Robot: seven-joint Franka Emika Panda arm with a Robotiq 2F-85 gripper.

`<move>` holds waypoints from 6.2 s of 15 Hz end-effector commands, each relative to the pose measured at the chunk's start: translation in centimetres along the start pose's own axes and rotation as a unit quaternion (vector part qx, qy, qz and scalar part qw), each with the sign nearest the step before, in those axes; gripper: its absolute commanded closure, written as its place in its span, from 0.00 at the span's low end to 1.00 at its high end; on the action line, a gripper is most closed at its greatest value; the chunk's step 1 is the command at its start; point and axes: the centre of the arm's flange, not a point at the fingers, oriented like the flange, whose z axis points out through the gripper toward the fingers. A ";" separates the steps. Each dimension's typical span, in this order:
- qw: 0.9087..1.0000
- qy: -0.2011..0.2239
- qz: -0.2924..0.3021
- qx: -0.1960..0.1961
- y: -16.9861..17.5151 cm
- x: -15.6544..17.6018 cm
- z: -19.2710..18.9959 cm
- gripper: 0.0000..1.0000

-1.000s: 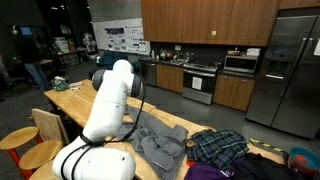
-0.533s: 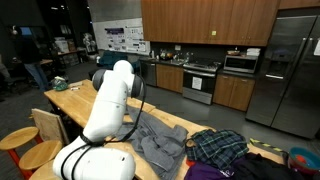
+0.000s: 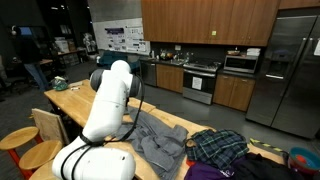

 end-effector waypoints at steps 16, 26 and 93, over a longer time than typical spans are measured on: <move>0.970 -0.053 -0.227 0.063 -1.9 -0.4 5.7 0.00; 0.967 -0.043 -0.250 0.016 -1.7 1.4 5.6 0.00; 0.970 -0.069 -0.152 -0.179 -6.5 4.4 2.9 0.00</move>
